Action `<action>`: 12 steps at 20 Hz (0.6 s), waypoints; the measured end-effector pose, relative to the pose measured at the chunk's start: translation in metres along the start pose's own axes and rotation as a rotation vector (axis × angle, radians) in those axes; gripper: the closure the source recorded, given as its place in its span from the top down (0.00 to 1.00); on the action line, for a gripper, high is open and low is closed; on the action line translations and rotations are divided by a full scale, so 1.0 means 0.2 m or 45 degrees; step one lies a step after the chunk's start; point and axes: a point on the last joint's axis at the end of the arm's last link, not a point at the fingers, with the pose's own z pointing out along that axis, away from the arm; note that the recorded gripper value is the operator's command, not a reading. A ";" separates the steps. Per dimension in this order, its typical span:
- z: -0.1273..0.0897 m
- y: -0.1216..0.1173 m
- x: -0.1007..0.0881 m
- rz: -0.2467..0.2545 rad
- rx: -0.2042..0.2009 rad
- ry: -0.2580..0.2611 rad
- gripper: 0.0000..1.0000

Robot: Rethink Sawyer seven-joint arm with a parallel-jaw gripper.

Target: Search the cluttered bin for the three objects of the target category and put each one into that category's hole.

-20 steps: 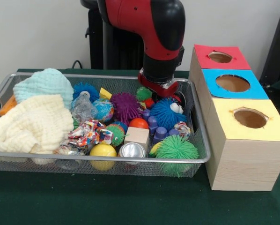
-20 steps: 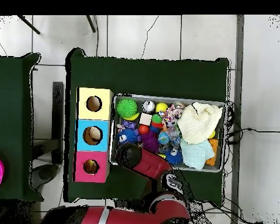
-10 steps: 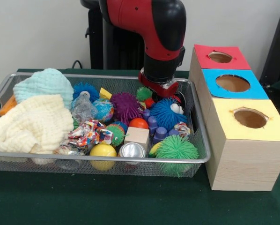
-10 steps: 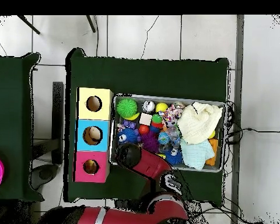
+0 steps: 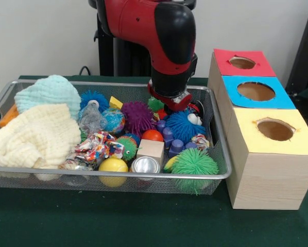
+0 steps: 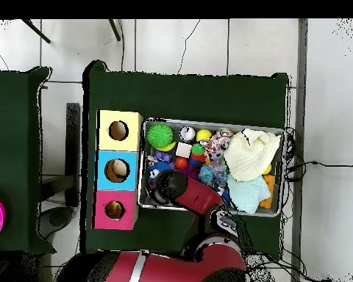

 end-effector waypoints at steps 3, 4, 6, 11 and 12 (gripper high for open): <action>0.00 0.01 -0.03 -0.004 0.011 0.030 0.00; 0.00 0.02 -0.04 -0.010 0.018 0.045 0.00; 0.00 0.03 -0.06 -0.019 0.025 0.058 0.00; -0.01 0.06 -0.09 -0.041 0.036 0.084 0.00; -0.01 0.06 -0.09 -0.042 0.036 0.086 0.00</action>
